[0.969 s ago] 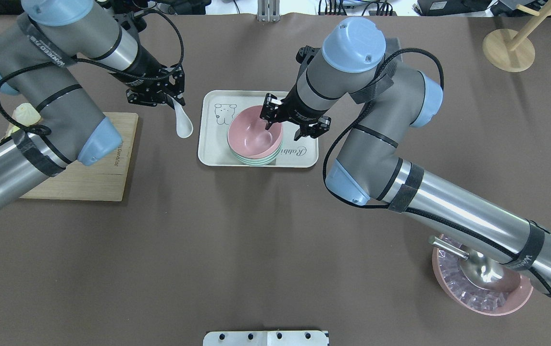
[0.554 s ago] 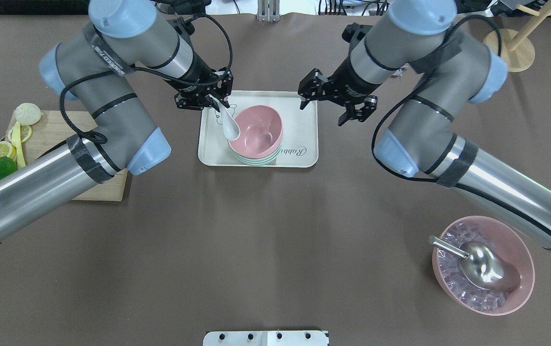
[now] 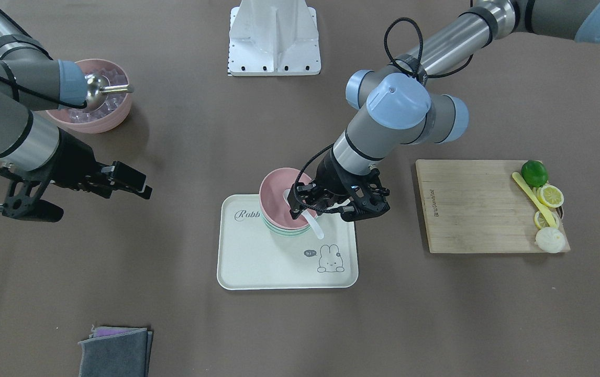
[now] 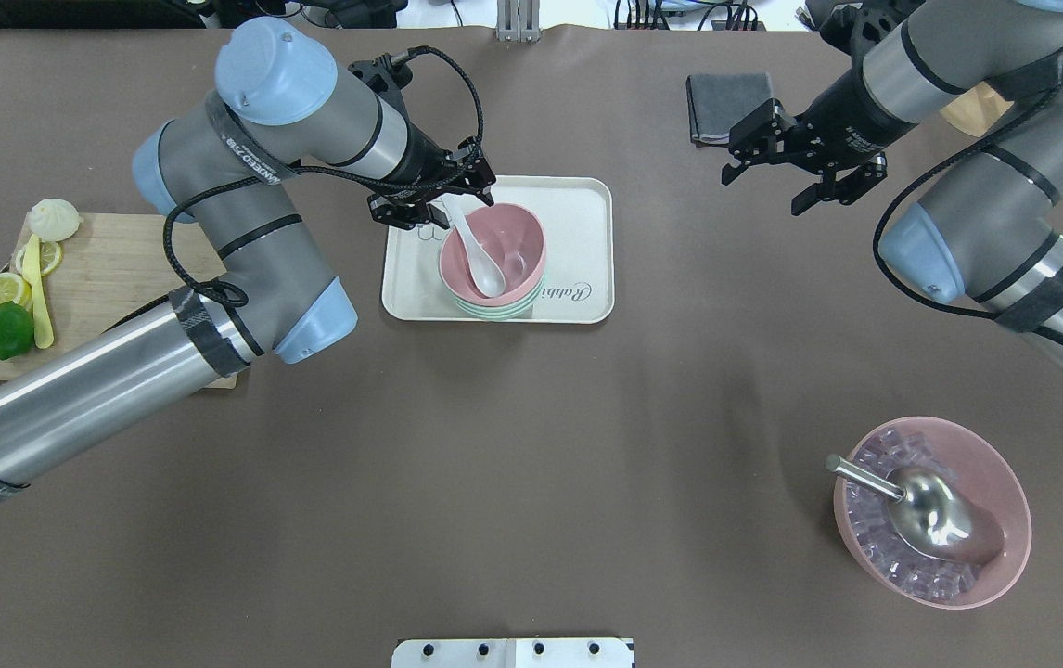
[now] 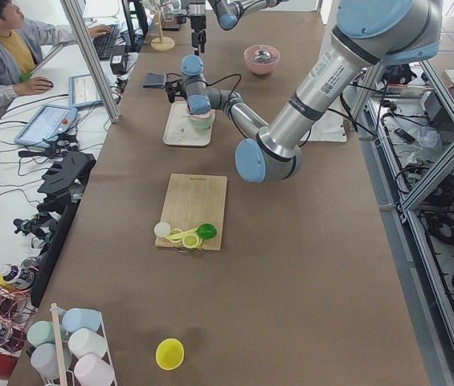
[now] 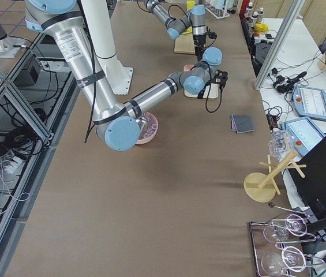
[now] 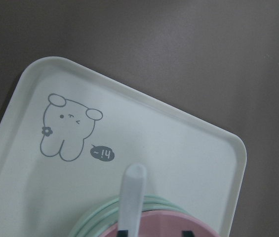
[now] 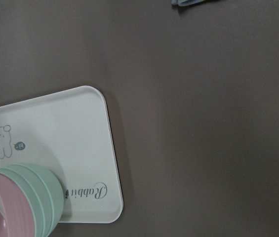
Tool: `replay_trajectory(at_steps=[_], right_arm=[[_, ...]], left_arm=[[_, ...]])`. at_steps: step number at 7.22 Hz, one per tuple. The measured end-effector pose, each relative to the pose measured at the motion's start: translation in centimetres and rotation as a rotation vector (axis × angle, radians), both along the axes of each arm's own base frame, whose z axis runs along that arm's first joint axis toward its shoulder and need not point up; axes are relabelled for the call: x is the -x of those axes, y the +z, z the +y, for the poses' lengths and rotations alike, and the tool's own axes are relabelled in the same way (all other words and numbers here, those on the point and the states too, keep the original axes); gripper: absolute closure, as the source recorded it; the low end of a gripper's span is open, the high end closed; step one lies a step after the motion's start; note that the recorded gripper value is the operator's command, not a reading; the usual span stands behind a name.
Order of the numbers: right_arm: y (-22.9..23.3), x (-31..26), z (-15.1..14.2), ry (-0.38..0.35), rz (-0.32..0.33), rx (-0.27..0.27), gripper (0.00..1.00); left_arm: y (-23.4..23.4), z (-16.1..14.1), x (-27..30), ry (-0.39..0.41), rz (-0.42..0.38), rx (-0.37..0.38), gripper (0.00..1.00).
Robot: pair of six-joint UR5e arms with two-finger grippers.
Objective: Stack pink bowl on green and place spoon
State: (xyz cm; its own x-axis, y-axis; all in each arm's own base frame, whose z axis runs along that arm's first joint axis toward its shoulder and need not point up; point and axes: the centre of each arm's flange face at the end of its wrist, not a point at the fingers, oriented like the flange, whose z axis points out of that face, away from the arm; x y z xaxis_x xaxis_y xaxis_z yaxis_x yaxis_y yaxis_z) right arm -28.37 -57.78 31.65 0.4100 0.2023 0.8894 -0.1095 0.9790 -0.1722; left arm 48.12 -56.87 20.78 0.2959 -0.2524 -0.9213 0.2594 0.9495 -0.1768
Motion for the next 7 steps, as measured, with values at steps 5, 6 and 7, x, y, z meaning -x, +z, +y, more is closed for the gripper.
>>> replay_trajectory(at_steps=[5, 6, 7], right_arm=[[14.5, -14.7, -1.6, -0.052, 0.182, -0.177, 0.00], [17.6, -18.4, -1.8, -0.092, 0.234, -0.222, 0.00], [20.3, -21.7, -2.0, -0.124, 0.269, -0.254, 0.00]], left_arm=[[20.8, -0.1, 24.4, 0.241, -0.358, -0.345, 0.02], [25.0, 0.2, 29.5, 0.289, -0.416, -0.398, 0.02], [28.0, 0.3, 33.9, 0.327, -0.460, -0.420, 0.02]])
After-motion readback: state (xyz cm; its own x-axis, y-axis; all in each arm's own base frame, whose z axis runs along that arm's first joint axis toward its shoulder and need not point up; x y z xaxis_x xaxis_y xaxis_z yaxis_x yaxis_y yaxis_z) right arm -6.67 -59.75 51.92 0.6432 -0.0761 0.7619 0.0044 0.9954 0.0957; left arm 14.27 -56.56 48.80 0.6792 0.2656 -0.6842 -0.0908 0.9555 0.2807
